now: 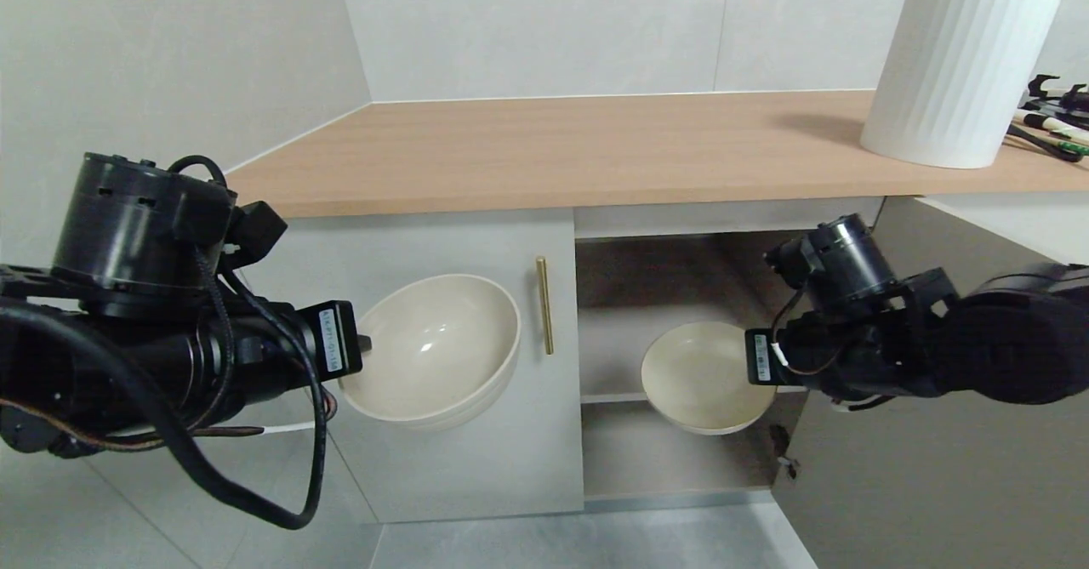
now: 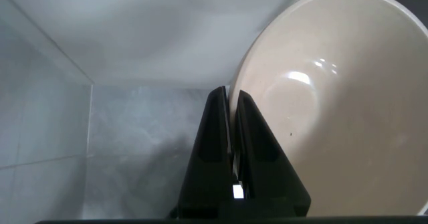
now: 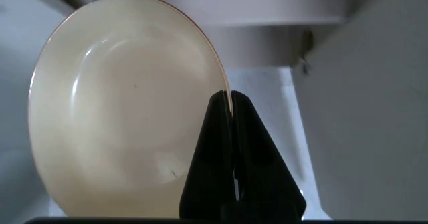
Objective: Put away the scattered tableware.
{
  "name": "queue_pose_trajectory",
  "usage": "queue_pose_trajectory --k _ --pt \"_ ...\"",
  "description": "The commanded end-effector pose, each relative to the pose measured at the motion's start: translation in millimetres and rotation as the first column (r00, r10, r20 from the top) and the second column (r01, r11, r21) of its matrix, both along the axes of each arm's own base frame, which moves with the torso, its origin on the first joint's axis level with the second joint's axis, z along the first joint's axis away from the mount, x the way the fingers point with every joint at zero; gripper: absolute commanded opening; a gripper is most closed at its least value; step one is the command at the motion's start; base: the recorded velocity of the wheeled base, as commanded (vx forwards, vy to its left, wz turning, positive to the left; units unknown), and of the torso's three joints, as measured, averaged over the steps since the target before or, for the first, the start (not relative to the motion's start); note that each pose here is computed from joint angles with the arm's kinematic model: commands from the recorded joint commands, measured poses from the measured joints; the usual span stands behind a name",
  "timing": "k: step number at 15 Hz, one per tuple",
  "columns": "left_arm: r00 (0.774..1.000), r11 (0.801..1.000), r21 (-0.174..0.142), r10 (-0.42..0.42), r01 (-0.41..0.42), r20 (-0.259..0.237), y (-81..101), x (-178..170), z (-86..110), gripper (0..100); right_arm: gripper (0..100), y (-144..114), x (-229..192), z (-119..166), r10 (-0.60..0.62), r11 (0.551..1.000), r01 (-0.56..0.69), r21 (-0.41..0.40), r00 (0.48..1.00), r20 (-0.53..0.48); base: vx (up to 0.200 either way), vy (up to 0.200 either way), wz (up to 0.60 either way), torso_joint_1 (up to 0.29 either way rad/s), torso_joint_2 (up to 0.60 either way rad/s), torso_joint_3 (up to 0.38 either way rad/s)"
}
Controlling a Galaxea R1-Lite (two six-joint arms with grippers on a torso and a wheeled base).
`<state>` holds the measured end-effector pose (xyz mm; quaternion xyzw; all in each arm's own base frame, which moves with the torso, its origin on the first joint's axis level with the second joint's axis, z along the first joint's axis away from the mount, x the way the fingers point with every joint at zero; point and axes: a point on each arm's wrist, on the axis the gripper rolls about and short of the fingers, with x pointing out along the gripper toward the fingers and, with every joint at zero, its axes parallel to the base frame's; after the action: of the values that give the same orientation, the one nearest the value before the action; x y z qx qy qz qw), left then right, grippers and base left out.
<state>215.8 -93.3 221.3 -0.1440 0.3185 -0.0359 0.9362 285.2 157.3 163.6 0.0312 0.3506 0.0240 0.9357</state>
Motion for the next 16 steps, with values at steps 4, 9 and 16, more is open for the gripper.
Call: queue_pose_trajectory --k 4,9,16 --pt "1.0 1.0 -0.001 -0.002 0.002 0.005 0.1 -0.7 1.0 0 0 12.6 79.6 -67.4 -0.08 0.996 0.078 -0.037 0.995 -0.066 0.0 0.0 0.0 0.0 0.0 0.0" --pt "1.0 1.0 -0.001 -0.004 0.004 0.006 0.2 -1.0 1.3 0 0 11.9 129.9 -106.3 -0.154 0.987 0.151 -0.06 0.986 -0.06 0.0 0.0 0.0 0.0 0.0 0.0" --pt "1.0 1.0 0.001 -0.005 0.005 -0.001 -1.0 -0.1 -0.2 0 0 6.5 165.1 -140.0 -0.274 0.961 0.273 -0.046 0.961 -0.032 0.0 0.0 0.0 0.0 0.0 0.0"
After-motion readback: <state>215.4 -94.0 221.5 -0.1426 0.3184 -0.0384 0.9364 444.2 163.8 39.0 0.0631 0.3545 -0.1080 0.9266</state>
